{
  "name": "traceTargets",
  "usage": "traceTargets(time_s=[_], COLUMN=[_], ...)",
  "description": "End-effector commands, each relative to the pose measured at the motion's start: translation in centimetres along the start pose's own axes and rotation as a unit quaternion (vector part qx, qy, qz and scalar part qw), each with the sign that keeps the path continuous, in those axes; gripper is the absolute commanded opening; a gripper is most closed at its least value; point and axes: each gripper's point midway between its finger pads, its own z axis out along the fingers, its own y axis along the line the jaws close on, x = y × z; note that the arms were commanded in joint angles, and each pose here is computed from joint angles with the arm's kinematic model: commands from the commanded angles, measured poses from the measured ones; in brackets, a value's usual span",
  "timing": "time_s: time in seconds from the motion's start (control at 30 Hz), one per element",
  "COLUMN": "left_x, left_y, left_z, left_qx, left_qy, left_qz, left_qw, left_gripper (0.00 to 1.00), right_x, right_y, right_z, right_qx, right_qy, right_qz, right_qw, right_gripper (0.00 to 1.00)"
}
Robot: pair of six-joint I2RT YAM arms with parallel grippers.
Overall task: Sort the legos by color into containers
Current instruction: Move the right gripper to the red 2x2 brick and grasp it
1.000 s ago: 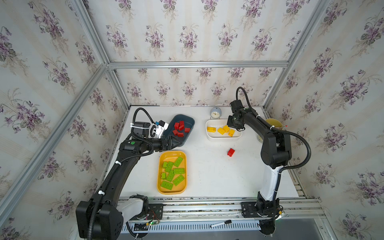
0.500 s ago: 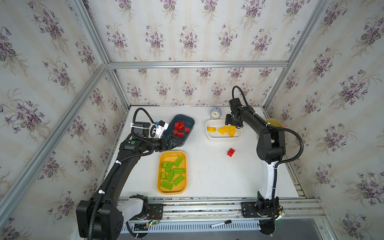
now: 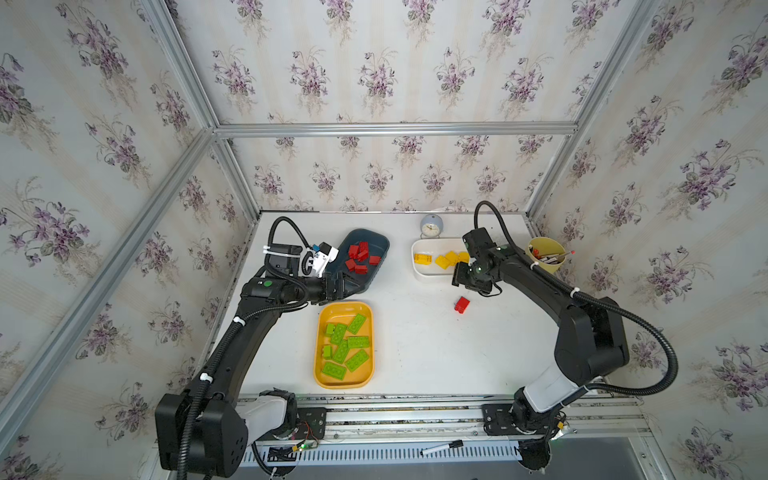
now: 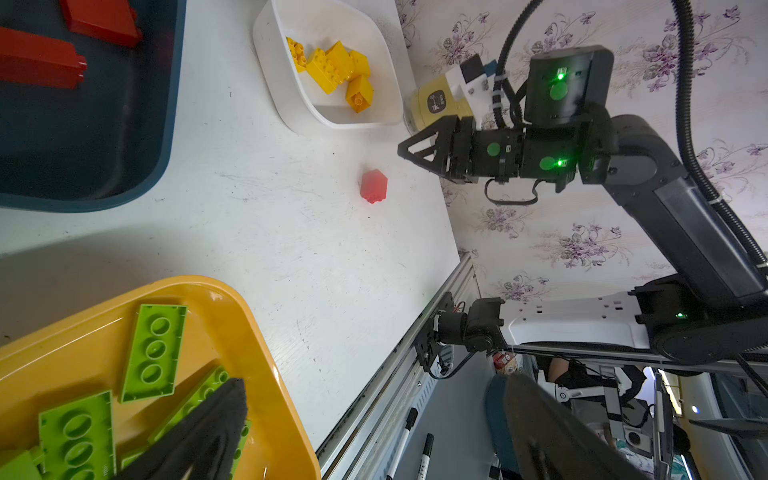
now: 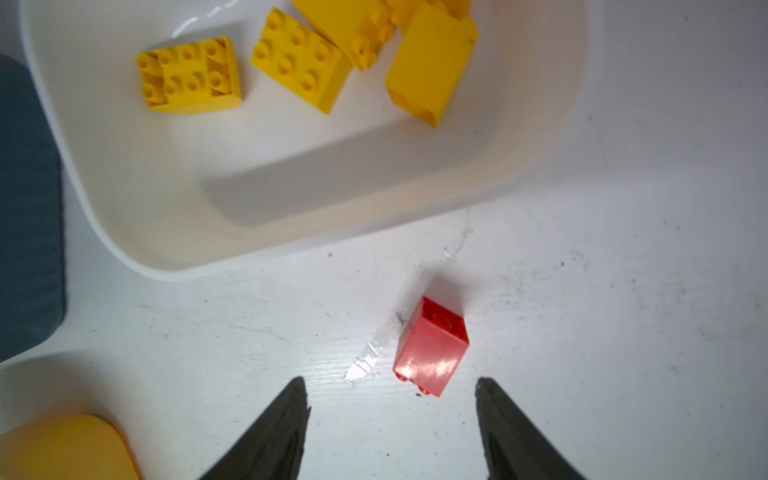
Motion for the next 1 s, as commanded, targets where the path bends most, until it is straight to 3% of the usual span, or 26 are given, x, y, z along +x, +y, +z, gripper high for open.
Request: traceTargets(time_s=[0.0,0.33,0.6,0.8,0.97], left_x=[-0.2,-0.4,-0.1,-0.1,-0.1], left_y=[-0.4,-0.3,-0.2,-0.3,-0.4], left_z=[0.0,0.2,0.1,0.0,0.0], left_qx=[0.011,0.013,0.009,0.009,0.01], left_qy=[0.001,0.004,0.003,0.001,0.001], left_qz=[0.015,0.016,0.019,0.02,0.018], left_qw=[1.0,1.0,1.0,1.0,1.0], left_gripper=[0.99,0.99,0.99,0.99,0.99], right_x=[1.2,3.2,3.1,2.9,2.1], right_y=[-0.8,-0.9,-2.2,-2.3,-2.2], right_z=[0.2,3.4,6.2,7.5,7.2], right_qx=[0.007,0.013,0.059,0.072,0.079], right_qy=[-0.01,0.017,0.024,0.03,0.023], right_qz=[0.058,0.074,0.057,0.043,0.023], right_qw=[0.998,0.997,0.996,0.996,0.996], right_gripper=[0.67,0.69,0.64,0.5,0.3])
